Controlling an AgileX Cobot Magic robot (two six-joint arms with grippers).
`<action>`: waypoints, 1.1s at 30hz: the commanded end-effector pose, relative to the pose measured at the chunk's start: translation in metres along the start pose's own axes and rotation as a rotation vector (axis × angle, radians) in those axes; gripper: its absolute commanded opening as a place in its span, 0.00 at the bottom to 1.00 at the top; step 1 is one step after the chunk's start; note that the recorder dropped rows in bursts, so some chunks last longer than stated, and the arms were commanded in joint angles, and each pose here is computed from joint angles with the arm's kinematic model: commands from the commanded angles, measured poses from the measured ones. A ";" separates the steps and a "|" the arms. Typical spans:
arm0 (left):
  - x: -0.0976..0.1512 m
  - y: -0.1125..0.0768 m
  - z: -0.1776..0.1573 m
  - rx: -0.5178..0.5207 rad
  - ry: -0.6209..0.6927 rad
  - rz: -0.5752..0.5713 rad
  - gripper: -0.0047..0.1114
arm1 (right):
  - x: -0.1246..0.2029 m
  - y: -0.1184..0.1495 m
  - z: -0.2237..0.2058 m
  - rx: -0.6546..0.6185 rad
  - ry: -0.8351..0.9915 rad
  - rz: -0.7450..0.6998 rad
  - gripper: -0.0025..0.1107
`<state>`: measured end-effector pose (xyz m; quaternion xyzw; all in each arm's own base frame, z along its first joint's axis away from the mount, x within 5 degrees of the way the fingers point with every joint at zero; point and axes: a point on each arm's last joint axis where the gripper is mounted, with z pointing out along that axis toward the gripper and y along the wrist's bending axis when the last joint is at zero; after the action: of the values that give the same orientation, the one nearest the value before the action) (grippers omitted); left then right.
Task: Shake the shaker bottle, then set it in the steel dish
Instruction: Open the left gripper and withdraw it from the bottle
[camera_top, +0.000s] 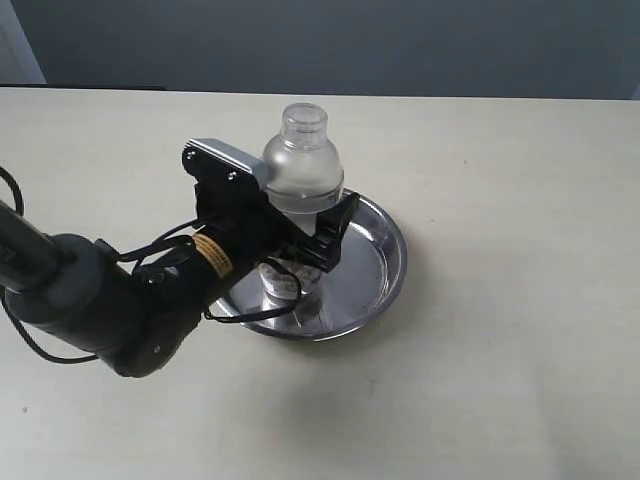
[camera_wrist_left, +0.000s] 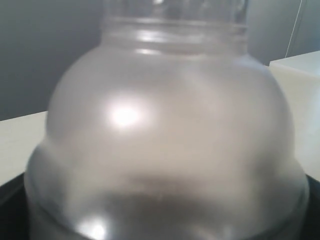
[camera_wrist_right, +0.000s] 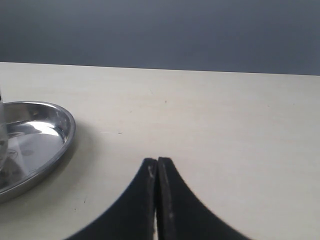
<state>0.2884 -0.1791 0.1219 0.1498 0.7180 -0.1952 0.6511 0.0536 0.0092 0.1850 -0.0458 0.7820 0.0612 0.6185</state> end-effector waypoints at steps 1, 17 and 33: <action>-0.001 0.001 -0.005 -0.013 -0.012 -0.003 0.95 | -0.001 0.000 0.000 -0.003 -0.012 -0.003 0.02; -0.028 0.003 -0.015 -0.043 -0.081 0.019 0.95 | -0.001 0.000 0.000 -0.003 -0.012 -0.003 0.02; -0.122 0.008 -0.053 -0.174 -0.152 0.177 0.71 | -0.001 0.000 0.000 -0.003 -0.012 -0.003 0.02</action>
<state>0.2666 -0.1475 0.2348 0.1332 0.6492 -0.0980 0.7424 0.0536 0.0092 0.1850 -0.0458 0.7820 0.0612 0.6185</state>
